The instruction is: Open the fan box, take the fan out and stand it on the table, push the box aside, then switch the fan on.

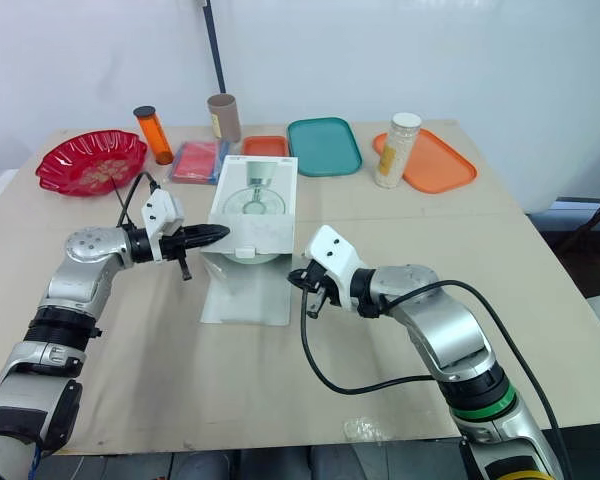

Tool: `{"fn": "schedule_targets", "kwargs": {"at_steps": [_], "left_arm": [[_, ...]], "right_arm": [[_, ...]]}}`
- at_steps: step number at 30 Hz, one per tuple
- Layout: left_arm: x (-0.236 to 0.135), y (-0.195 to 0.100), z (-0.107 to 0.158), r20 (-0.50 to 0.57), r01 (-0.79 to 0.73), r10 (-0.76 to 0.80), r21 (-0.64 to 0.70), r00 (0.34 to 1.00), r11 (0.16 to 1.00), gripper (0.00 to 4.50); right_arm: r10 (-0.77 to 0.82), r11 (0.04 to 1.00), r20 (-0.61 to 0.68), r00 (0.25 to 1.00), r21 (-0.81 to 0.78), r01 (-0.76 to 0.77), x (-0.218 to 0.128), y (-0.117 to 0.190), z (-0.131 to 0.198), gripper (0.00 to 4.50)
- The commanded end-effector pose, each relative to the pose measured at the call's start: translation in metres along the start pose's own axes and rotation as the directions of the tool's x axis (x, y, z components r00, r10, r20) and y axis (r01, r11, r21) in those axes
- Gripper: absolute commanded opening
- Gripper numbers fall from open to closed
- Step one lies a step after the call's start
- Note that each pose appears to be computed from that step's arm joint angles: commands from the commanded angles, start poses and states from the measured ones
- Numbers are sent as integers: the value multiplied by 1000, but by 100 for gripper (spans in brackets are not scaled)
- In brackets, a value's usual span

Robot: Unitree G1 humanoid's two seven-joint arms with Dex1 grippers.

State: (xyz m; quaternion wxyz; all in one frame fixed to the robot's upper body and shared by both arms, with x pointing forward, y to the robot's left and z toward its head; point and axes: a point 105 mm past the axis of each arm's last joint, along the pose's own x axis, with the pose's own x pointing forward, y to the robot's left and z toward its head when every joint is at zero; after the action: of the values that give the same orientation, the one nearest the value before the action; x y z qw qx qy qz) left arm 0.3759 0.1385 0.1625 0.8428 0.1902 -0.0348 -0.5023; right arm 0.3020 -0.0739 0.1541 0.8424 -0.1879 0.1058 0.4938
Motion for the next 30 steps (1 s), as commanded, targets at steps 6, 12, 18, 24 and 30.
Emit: {"fn": "schedule_targets", "kwargs": {"at_steps": [6,12,18,24,30], "left_arm": [[0,-5,-9,-29,12,-13,-15,1000,1000,0],[-5,-2,2,-6,-2,2,-3,1000,1000,0],[-9,0,15,18,-8,8,16,1000,1000,0],[-11,-12,38,50,65,-67,46,996,997,0],[-14,-33,35,-31,177,-175,92,984,980,0]], "right_arm": [[-104,994,122,987,1,105,4,-23,33,6],[-183,983,133,974,50,177,23,-41,35,6],[-222,975,88,971,50,218,32,-51,19,6],[-211,977,58,976,33,209,35,-47,9,6],[-206,978,64,977,32,204,37,-46,10,6]]}}
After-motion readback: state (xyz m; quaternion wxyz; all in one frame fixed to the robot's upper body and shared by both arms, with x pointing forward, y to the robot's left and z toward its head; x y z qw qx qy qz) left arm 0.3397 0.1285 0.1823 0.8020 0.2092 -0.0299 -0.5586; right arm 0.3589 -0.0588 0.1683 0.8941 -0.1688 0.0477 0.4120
